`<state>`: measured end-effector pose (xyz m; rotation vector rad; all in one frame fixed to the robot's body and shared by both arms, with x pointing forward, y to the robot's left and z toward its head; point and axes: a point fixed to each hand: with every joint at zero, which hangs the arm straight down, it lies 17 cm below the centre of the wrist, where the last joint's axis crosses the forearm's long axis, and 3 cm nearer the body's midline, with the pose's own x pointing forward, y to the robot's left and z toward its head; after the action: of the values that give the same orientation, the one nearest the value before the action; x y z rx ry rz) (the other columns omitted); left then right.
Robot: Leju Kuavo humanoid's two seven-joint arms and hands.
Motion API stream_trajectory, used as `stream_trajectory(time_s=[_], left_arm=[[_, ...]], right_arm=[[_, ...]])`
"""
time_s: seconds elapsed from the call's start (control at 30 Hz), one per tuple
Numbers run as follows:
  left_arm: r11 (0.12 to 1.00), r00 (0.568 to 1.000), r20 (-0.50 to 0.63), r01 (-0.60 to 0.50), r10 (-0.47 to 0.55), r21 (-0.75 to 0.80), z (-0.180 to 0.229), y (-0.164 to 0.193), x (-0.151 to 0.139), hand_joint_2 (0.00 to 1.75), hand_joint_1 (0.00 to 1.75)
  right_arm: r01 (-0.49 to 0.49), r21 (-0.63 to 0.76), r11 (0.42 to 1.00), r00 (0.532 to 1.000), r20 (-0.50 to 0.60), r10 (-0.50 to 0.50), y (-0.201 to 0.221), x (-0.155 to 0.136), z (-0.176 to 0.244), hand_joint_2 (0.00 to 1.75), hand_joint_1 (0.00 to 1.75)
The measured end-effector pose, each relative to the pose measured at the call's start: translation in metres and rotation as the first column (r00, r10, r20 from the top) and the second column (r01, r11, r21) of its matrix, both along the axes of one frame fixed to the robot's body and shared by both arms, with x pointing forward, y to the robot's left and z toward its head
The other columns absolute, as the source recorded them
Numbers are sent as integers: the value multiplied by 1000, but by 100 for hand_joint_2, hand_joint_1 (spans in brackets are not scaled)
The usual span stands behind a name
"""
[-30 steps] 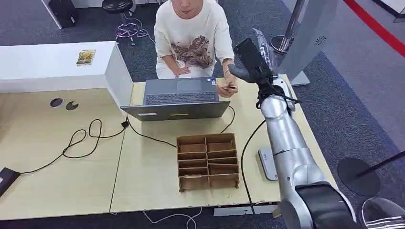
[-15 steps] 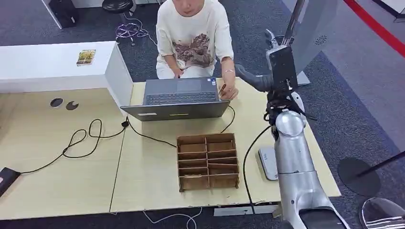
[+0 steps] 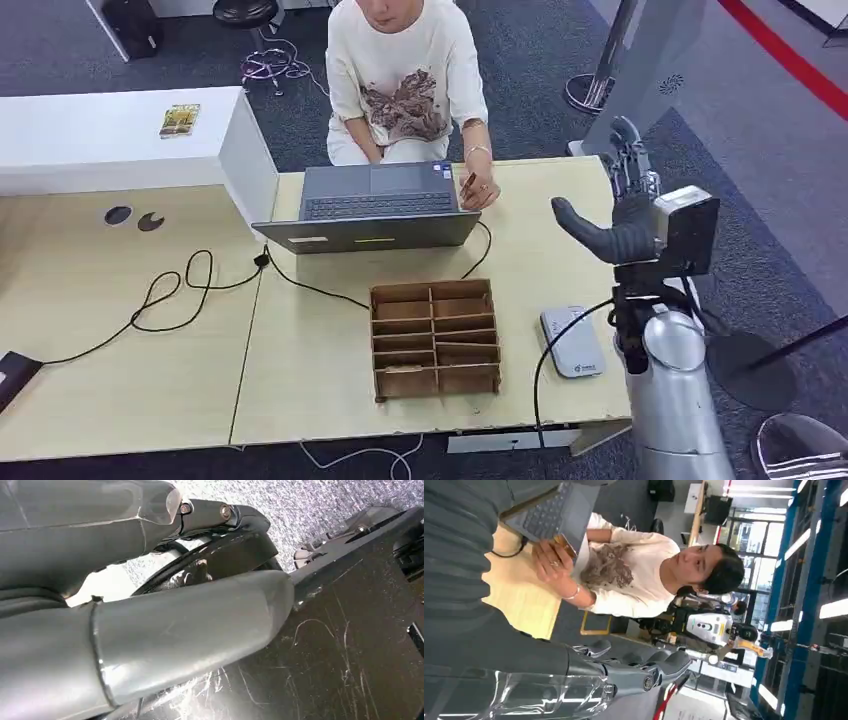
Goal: Pass the card to the sensor for recognition and then transmit it.
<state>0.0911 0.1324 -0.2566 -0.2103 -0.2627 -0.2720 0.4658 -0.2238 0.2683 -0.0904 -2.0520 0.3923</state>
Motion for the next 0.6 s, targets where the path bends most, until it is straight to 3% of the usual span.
stream_trajectory(time_s=[0.37, 0.6], left_arm=[[998, 998, 1, -58, 58, 3, 0, 0, 0, 0, 0], [997, 997, 1, -78, 78, 6, 0, 0, 1, 0, 0]], right_arm=[[-58, 133, 989, 996, -53, 66, -42, -81, -38, 175, 0], [-19, 54, 998, 999, -32, 21, -49, -118, -47, 175, 0]])
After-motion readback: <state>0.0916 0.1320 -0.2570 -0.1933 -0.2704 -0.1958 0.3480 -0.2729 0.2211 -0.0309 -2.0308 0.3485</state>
